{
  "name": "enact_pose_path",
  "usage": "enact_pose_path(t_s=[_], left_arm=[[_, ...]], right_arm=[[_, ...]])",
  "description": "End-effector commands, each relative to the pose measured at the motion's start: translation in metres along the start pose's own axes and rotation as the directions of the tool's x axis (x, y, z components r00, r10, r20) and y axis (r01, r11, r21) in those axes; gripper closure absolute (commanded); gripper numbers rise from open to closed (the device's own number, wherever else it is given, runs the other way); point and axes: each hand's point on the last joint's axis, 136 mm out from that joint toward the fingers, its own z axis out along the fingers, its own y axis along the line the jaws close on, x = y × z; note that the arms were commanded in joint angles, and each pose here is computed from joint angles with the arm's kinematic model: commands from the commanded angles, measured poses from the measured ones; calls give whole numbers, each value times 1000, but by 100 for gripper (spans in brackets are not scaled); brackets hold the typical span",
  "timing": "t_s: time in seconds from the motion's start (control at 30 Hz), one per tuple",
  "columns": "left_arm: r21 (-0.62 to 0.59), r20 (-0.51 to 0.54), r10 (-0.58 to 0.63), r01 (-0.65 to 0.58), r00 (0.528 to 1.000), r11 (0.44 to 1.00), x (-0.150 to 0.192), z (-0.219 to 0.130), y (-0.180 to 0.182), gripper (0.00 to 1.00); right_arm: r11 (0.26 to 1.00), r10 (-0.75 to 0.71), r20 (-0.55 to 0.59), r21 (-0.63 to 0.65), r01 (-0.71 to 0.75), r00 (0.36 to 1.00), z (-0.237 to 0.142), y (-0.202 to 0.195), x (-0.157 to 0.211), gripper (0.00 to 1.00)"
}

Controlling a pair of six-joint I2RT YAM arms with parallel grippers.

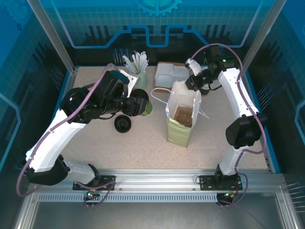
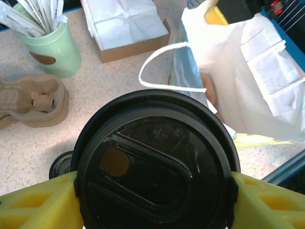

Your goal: Pack the takeout coffee

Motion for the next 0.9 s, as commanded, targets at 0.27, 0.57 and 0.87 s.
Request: enact_pose_path(t_s=[0.27,0.57,0.87], left_arm=[[26,85,13,-16,996,1000,-19,-20,-1,31],[65,232,28,-44,972,997,-42,-25,-8,32],[31,274,79,-91,958,995,-55,-7,-10,31]], right_arm=[[993,83,153,69,-95,985,-36,42,-52,100],[988,147,221,8,-152,964,-36,70,-71,100],[984,175,184,-1,-178,967,-19,79,-77,100]])
